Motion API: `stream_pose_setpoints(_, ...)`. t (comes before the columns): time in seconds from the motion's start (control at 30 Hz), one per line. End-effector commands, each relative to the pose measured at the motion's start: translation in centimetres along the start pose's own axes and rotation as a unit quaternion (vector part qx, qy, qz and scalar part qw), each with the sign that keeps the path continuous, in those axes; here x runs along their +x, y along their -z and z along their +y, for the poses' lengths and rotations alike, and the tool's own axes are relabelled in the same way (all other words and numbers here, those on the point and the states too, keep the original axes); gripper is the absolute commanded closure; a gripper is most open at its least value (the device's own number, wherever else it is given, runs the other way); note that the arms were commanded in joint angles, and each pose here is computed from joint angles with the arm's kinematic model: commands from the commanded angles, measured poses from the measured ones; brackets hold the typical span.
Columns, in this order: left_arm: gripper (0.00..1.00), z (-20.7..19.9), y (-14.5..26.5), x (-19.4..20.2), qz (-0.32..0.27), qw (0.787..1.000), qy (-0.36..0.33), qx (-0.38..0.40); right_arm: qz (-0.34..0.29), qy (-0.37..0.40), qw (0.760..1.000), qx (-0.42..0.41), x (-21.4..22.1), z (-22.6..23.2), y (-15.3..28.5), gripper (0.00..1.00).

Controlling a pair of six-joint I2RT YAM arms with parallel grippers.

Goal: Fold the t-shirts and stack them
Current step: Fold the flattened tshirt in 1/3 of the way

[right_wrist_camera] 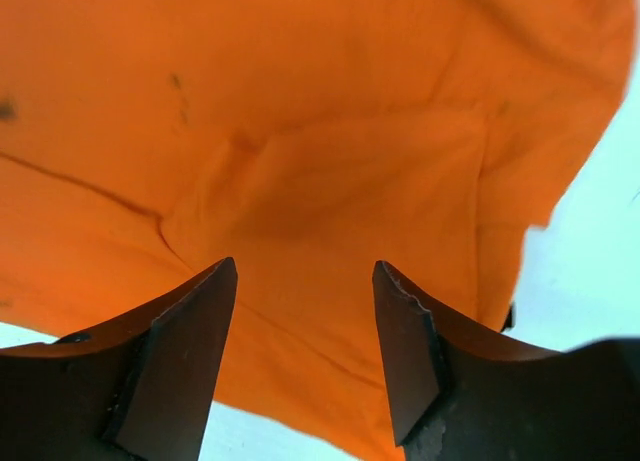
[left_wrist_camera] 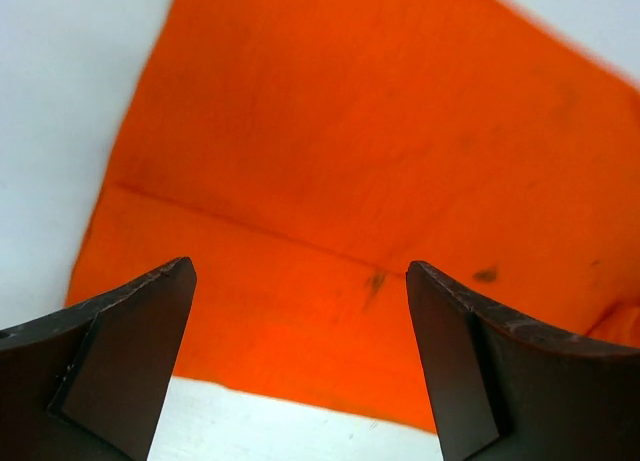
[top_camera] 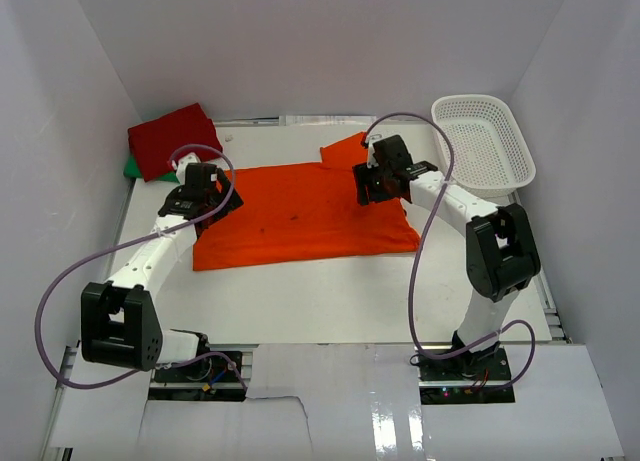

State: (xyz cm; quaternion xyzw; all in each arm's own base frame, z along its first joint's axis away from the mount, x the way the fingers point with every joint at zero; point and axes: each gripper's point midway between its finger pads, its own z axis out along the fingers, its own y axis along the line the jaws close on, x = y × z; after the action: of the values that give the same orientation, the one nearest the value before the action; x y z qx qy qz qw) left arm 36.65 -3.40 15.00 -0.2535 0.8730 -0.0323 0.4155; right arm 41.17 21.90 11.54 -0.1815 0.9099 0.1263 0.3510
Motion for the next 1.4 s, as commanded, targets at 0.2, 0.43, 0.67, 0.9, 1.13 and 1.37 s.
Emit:
stream_pose_setpoints(0.2,0.02,0.9,-1.0,4.2,0.022,0.999,0.028,-0.007,0.086,-0.021,0.995,0.035,6.5,0.1,-1.1,0.51)
stream_pose_setpoints(0.43,0.02,1.8,-1.9,6.3,0.034,0.998,0.040,-0.017,0.116,-0.022,0.992,0.048,9.5,-0.5,-1.1,0.75)
stream_pose_setpoints(0.67,0.02,2.9,-3.6,9.9,0.060,0.997,0.035,-0.040,0.131,-0.017,0.988,0.075,11.4,-1.3,-0.3,0.70)
stream_pose_setpoints(0.9,0.02,3.2,-4.8,11.9,0.069,0.996,0.024,-0.044,0.154,-0.020,0.983,0.097,14.1,-2.2,0.7,0.68)
stream_pose_setpoints(1.13,0.02,3.8,-4.3,16.0,0.094,0.994,-0.006,-0.052,0.193,-0.025,0.972,0.128,17.5,-3.3,2.3,0.66)
stream_pose_setpoints(1.37,0.02,3.0,-1.0,16.2,0.105,0.994,0.003,-0.026,0.208,-0.040,0.968,0.136,19.3,-3.3,5.3,0.65)
